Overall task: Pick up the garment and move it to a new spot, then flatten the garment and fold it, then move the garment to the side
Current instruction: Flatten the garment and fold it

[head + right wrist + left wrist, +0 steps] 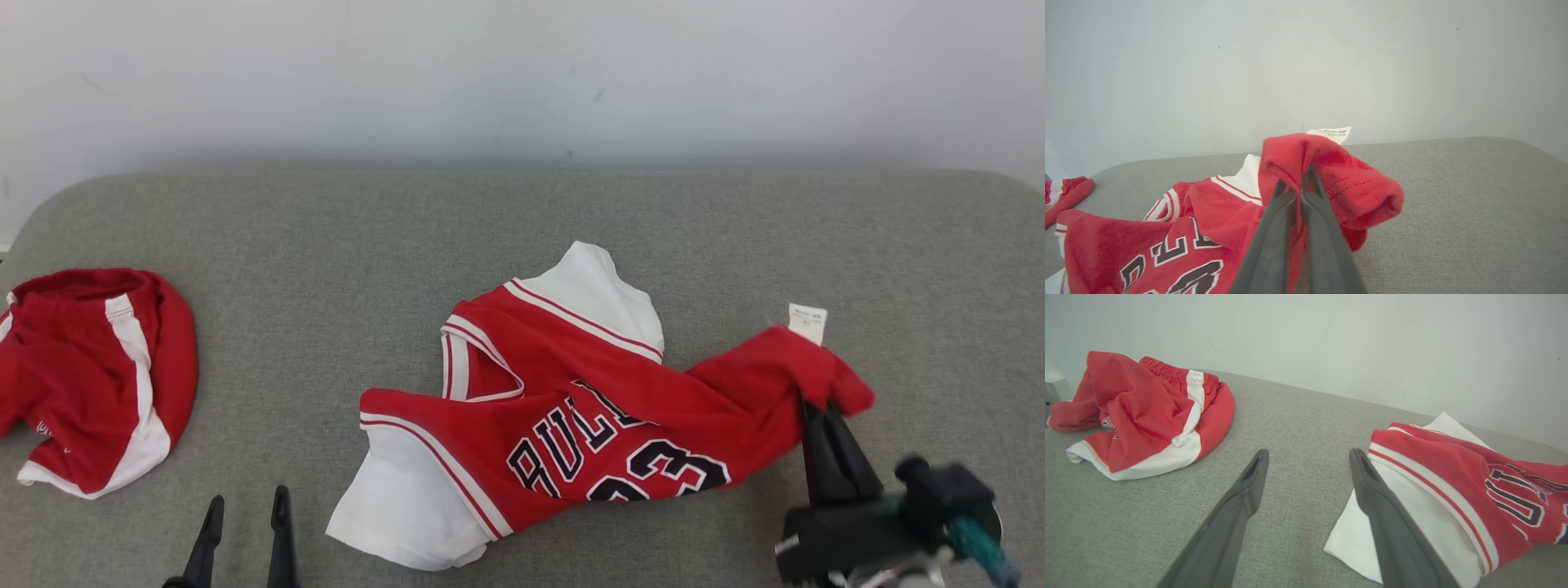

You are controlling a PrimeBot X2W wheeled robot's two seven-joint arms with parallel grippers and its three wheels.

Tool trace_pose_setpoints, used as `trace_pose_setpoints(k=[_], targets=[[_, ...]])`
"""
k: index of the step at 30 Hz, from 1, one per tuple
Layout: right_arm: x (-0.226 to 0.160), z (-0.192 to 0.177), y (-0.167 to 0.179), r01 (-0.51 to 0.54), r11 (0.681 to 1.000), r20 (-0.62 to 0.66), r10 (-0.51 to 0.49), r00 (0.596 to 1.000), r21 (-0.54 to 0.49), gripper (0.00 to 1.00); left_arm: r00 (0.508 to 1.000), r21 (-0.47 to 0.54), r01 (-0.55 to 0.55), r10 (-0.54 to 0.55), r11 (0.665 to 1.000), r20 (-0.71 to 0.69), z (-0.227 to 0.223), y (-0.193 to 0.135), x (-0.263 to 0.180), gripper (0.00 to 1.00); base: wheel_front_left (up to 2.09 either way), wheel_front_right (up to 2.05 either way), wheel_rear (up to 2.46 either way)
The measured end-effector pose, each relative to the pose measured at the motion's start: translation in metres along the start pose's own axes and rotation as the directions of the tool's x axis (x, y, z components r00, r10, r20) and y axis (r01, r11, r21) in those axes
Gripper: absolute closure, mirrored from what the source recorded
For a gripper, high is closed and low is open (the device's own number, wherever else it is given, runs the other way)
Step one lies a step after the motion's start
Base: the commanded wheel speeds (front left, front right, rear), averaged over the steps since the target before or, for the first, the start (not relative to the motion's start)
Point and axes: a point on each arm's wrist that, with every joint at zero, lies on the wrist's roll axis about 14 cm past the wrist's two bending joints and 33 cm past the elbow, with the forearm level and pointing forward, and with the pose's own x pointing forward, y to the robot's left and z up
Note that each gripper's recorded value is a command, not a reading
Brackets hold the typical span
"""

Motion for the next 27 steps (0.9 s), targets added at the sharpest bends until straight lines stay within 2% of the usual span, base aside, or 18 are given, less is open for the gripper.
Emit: trace_pose_setpoints(k=[8,9,10,21,22,23,27], targets=[[0.076,0.01,0.011,-0.063,0.997,-0.004,0.063,0.998,-0.048,1.0,1.0,0.0,-0.005,0.005,1.0,0.001,0.001,0.001,0.002,0.0,0.0,0.0,0.0],[0.076,0.01,0.011,-0.063,0.997,-0.004,0.063,0.998,-0.048,1.0,1.0,0.0,-0.005,0.005,1.0,0.001,0.001,0.001,0.002,0.0,0.0,0.0,0.0],[0.092,0.004,0.014,-0.075,0.995,-0.038,0.073,0.997,-0.069,1.0,1.0,0.0,-0.004,0.004,1.0,0.007,0.002,0.001,0.003,0.0,0.0,0.0,0.0],[0.144,-0.03,0.029,-0.107,0.991,-0.196,0.089,0.977,-0.08,0.98,1.0,-0.004,-0.03,0.03,1.0,-0.009,-0.002,0.008,0.001,0.0,0.0,0.0,0.0],[0.147,-0.034,0.029,-0.105,0.992,-0.209,0.087,0.974,-0.076,0.6,0.999,-0.005,-0.032,0.032,0.999,-0.016,-0.004,0.008,0.001,0.0,0.0,0.0,0.0],[0.149,-0.038,0.029,-0.104,0.992,-0.222,0.085,0.971,-0.076,0.0,0.999,-0.004,-0.038,0.037,0.999,-0.022,-0.006,0.009,0.0,0.0,0.0,0.0,0.0],[0.157,-0.035,0.034,-0.11,0.992,-0.207,0.094,0.974,-0.066,0.0,0.998,-0.006,-0.053,0.053,0.999,-0.028,-0.008,0.014,0.0,0.0,0.0,0.0,0.0]])
